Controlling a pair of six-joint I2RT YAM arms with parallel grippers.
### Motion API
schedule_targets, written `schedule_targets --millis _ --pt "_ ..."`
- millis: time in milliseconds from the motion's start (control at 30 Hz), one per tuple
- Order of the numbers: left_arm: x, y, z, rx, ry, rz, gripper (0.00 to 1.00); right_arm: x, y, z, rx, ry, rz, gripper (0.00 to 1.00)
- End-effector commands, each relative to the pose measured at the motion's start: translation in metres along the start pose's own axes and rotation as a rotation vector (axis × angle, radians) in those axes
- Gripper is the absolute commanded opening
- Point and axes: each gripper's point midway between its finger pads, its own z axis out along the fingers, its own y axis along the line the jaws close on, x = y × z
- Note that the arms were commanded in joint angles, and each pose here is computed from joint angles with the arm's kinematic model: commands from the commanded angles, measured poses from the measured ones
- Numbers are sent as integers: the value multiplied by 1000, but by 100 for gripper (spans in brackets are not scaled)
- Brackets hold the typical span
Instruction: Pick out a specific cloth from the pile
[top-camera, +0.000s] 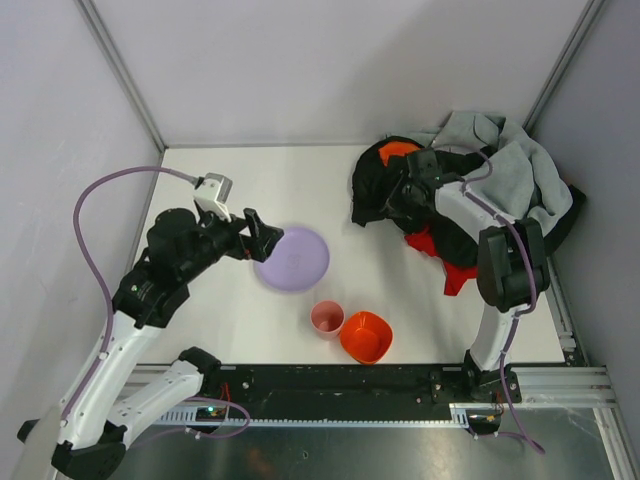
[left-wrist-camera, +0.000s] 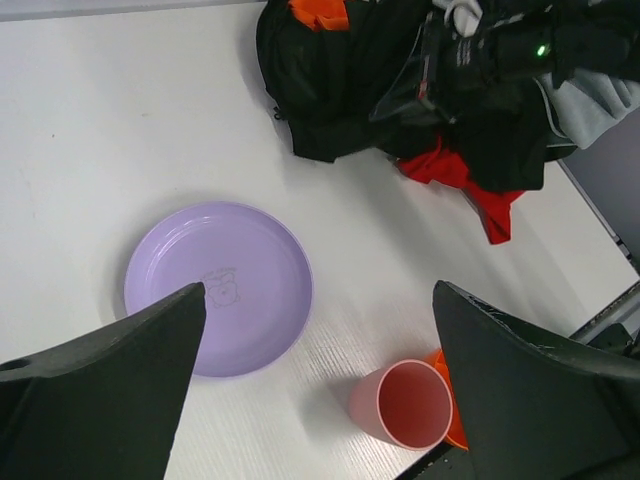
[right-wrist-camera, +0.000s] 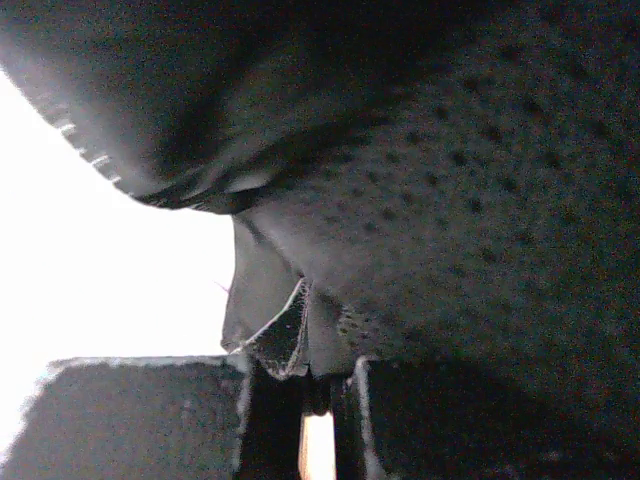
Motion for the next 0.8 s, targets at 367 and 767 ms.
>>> schedule_targets --millis 367,767 --pt "11 -4 7 29 22 -37 100 -242 28 -219 14 -602 -70 0" --pt "31 -4 19 38 83 -81 100 -295 -134 -298 302 -785 192 0"
